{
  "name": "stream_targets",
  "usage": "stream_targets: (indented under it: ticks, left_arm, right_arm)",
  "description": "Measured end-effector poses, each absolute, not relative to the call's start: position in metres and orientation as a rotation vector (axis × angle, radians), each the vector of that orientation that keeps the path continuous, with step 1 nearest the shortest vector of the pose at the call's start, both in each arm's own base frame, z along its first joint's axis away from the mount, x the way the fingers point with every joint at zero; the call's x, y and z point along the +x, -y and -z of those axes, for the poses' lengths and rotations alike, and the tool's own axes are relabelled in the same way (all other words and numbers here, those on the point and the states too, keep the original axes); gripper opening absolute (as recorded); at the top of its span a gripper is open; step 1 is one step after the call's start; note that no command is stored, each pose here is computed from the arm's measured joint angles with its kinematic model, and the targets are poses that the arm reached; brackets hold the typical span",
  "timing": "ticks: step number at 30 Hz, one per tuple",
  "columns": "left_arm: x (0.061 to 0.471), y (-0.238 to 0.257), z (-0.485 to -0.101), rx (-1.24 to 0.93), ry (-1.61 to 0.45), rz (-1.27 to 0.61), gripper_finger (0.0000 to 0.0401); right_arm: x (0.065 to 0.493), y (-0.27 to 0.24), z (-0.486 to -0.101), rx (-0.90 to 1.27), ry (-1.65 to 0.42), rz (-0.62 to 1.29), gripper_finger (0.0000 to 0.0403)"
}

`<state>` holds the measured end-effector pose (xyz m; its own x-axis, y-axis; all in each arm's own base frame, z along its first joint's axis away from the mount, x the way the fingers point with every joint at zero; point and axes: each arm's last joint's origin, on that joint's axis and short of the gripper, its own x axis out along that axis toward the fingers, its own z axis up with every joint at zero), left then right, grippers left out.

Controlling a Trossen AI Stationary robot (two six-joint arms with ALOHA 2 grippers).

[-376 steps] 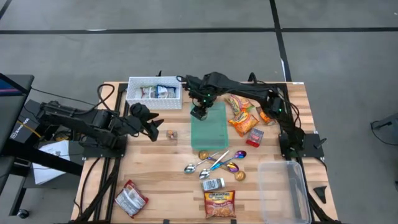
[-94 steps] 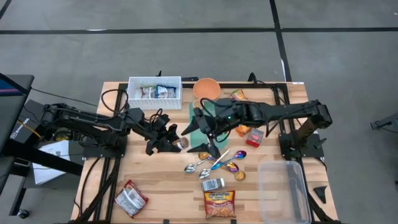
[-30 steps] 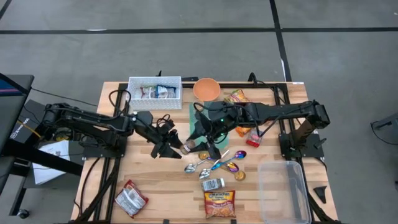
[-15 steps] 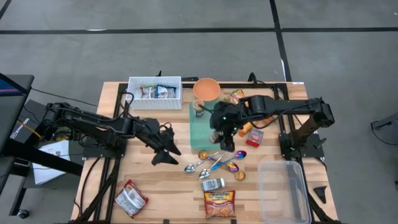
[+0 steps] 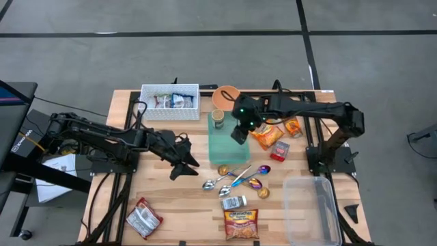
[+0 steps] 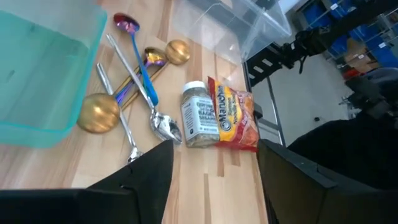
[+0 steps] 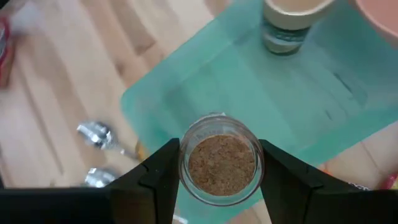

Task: Pick & Place Food Item
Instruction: Put the brown seasoning into the blue bin

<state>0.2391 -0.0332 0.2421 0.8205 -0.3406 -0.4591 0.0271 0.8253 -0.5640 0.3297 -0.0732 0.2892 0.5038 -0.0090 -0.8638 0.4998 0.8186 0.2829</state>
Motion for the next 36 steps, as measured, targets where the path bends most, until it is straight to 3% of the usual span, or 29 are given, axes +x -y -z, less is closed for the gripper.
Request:
stream_targets:
  ticks: [10, 21, 36]
  left_arm:
    - [0.237, 0.033, -0.239, -0.572, -0.616, 0.189, 0.0202]
    - [0.236, 0.032, -0.237, -0.576, -0.638, 0.164, 0.0186]
    - [0.236, 0.033, -0.237, -0.629, -0.642, 0.152, 0.0182]
  right_arm:
    - [0.344, 0.099, -0.249, 0.595, -1.027, 0.432, 0.0173]
    - [0.369, 0.095, -0.208, 0.492, -1.123, 0.517, 0.0173]
    - [0.372, 0.121, -0.189, 0.416, -1.137, 0.566, 0.0173]
